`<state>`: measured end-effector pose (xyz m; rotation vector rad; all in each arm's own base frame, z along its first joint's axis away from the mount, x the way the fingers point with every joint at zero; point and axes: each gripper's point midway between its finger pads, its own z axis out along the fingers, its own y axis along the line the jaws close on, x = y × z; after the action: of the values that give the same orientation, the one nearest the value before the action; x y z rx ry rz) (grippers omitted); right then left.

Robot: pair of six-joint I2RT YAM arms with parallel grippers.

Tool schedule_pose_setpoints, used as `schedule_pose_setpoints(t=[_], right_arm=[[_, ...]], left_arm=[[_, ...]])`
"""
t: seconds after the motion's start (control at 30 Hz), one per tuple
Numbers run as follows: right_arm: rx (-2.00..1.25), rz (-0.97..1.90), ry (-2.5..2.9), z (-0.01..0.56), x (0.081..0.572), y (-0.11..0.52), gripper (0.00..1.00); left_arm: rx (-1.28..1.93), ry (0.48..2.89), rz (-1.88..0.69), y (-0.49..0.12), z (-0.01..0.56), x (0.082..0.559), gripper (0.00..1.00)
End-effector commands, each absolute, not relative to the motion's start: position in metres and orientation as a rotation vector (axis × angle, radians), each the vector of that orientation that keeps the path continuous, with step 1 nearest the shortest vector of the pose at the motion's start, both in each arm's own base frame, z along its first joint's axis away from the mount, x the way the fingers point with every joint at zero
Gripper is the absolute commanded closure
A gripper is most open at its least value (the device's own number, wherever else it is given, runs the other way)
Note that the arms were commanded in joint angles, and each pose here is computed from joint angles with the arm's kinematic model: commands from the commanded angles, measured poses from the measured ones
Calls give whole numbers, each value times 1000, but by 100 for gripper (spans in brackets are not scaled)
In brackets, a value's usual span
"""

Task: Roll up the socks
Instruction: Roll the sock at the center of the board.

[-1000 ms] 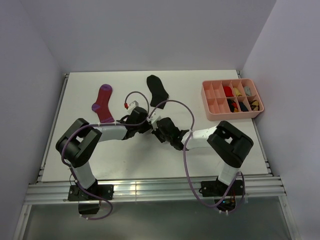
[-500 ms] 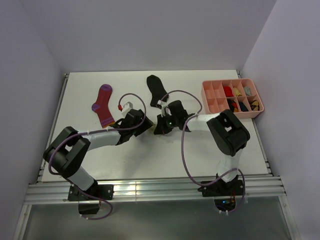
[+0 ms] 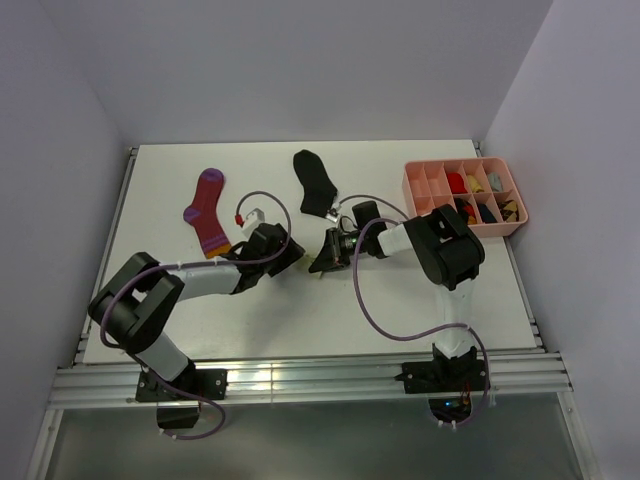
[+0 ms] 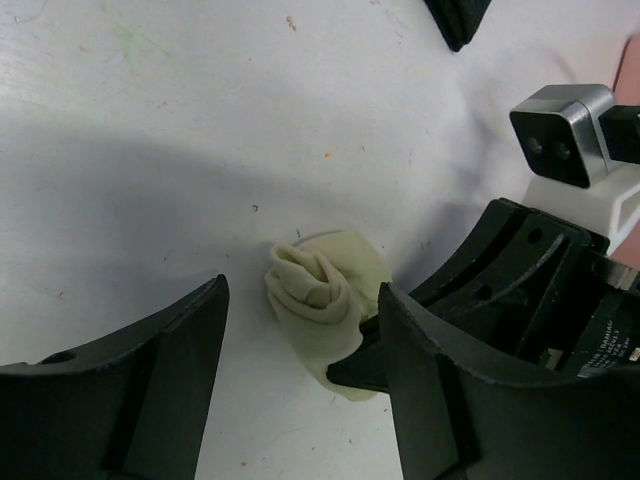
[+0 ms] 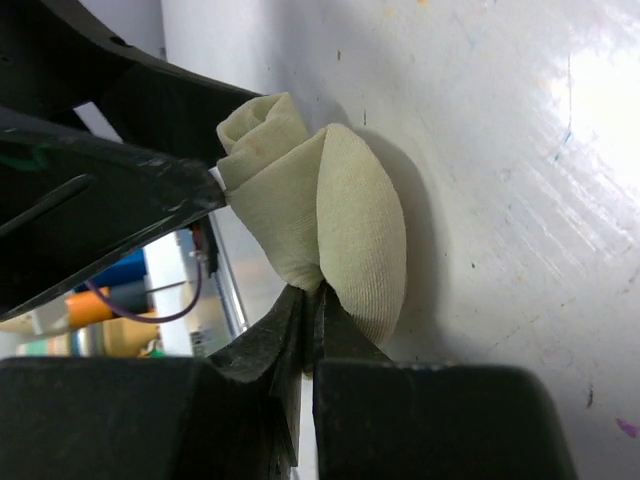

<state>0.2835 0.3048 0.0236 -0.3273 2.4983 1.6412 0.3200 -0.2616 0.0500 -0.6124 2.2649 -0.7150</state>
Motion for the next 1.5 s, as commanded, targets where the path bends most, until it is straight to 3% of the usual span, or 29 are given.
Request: schedule_pose_setpoints(t=[0.0,0.27,0.4,0.53,0.6,0.77,1.07,1.47], right_arm=[[-259,1701,2547,22,279,305,100],[-218,1622,2574,14,286,301,100],[-246,1506,2551,15,294,296,98],[-327,1348,2479,28,305,289,83],[-421,1263,2371,47,308,287,69],[-584,893,2161,74,314,270,56],[-818,500,1946,84,300,288,55],[-963,340,1925,53,293,309,55]], left_arm=[[-604,2240,-752,-272,54,329,36],[-607,2290,-767,-278,38,324,55],[-603,2313,-777,-281,33,321,77],[-587,2336,-758,-284,29,320,99],[-572,2341,-740,-285,31,322,100],[-539,2369,-700,-285,31,324,100],[-504,2404,-673,-288,31,326,100],[-489,2425,-679,-292,30,325,100]])
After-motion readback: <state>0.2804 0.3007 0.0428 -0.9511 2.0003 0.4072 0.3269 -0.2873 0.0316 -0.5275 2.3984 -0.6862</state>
